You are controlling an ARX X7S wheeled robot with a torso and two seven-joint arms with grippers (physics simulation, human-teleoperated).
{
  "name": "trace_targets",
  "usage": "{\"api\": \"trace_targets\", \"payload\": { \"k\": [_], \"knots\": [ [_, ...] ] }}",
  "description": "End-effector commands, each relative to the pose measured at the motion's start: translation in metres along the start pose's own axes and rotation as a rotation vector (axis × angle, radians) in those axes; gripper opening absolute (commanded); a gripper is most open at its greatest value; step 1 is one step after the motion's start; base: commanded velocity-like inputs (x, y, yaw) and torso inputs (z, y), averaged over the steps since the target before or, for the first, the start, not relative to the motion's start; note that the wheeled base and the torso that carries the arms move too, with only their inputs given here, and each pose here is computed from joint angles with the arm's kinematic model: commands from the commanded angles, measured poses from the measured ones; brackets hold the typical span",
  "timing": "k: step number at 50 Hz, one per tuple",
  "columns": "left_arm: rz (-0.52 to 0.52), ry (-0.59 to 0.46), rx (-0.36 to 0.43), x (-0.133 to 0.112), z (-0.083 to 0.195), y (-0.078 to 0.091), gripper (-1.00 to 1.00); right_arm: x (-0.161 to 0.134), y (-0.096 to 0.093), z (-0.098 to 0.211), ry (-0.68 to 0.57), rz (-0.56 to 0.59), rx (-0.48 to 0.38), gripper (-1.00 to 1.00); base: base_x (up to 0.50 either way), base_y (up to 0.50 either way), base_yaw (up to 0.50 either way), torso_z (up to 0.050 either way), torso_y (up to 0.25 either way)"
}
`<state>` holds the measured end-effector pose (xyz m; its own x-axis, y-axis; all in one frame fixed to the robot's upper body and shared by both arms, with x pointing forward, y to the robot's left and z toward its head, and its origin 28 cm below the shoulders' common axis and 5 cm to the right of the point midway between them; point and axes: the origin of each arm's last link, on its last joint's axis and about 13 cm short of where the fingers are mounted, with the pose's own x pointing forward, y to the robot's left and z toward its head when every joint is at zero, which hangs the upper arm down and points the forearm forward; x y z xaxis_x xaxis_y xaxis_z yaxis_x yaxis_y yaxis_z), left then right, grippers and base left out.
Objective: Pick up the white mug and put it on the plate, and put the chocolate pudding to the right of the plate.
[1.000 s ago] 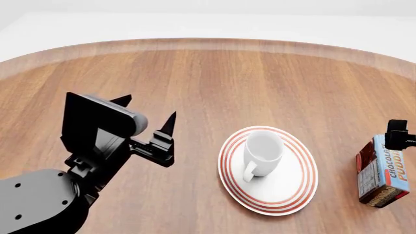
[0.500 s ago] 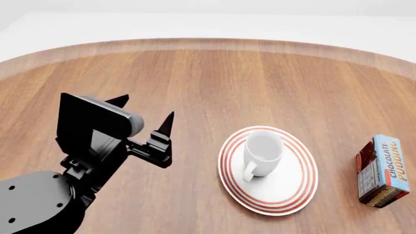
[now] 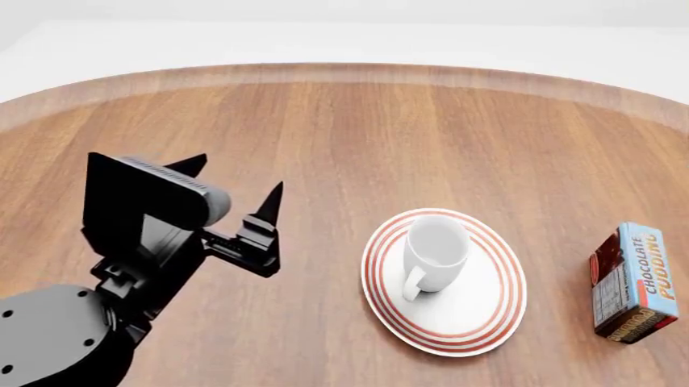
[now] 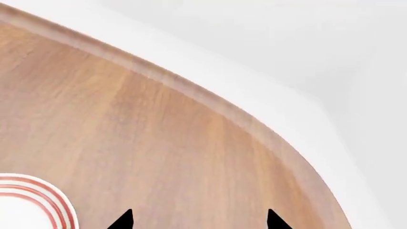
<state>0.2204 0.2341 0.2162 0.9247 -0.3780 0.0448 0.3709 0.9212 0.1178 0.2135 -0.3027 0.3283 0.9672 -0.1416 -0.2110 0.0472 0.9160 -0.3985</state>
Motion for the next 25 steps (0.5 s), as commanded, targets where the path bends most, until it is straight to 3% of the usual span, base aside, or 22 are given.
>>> {"api": "trace_targets", "payload": {
  "k": [1,9,25],
  "knots": [
    [-0.025,-0.056,-0.020,0.000,0.006,-0.002,1.00,-0.017,0.015,0.007,-0.115,0.007,-0.064,1.00,0.00,0.00,0.00,0.000,0.000],
    [-0.020,-0.071,-0.003,-0.003,0.008,-0.004,1.00,-0.029,0.030,0.001,-0.201,-0.059,-0.063,1.00,0.00,0.00,0.00,0.000,0.000],
    [-0.001,-0.104,0.018,-0.011,0.012,-0.006,1.00,-0.045,0.054,-0.006,-0.380,-0.172,0.041,1.00,0.00,0.00,0.00,0.000,0.000]
  ]
}}
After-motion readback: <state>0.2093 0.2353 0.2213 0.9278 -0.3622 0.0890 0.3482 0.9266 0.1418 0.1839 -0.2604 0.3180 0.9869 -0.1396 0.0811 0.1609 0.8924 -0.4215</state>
